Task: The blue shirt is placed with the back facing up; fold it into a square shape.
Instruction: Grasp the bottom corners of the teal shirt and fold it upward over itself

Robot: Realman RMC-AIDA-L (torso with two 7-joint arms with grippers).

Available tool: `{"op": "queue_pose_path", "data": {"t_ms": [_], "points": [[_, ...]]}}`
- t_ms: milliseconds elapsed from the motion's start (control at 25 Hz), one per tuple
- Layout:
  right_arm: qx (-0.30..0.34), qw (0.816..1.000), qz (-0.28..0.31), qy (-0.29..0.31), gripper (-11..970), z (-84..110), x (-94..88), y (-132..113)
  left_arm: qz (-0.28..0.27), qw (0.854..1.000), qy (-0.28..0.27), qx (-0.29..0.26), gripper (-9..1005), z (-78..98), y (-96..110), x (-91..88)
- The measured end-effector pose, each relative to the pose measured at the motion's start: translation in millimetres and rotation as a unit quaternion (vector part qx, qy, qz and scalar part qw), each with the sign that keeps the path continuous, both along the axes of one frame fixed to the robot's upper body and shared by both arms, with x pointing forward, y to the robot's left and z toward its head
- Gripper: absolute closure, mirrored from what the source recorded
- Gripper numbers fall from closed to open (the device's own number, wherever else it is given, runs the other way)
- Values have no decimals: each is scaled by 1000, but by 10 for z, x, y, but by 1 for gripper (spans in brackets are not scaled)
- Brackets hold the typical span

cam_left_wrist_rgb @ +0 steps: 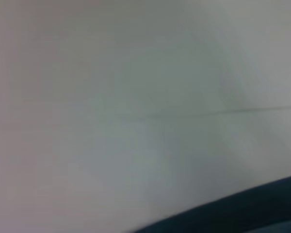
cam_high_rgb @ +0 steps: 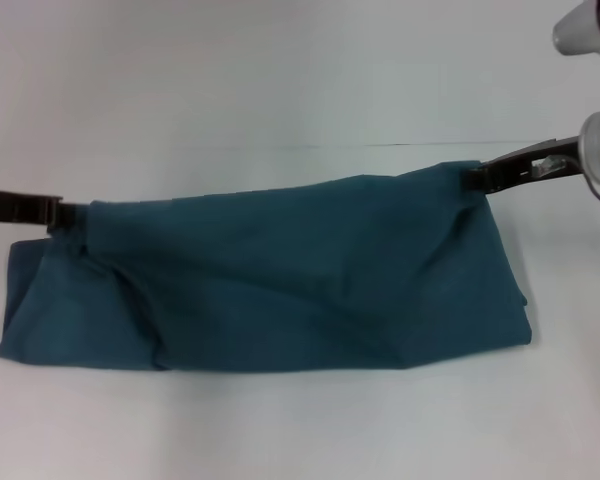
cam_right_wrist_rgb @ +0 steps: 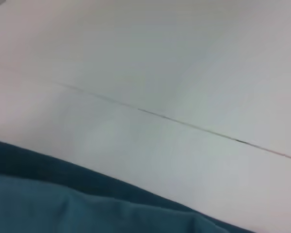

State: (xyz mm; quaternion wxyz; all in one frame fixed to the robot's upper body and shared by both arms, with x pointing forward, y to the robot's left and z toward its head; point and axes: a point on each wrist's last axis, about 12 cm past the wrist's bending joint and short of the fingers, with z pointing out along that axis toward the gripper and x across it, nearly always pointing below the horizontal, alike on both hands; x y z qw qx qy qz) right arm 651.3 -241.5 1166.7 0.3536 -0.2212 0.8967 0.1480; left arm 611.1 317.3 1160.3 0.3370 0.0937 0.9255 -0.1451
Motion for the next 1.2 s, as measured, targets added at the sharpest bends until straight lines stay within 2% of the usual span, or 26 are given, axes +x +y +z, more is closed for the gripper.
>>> {"op": "queue_pose_path", "data": {"t_ms": [360,720,1120,1200], "points": [[-4,1000,-18,2,860,-189,53,43,10,1000,18,18,877,-63,17,-14],[-11,999,-35,-2,853,-264,82,64,15,998,34,41,867,-156,3,0],[-13,999,-41,-7,844,-312,112,101,28,998,22,48,855,-183,-6,21],[-13,999,-46,-9,842,-339,122,99,45,998,0,50,853,-165,37,36]]}}
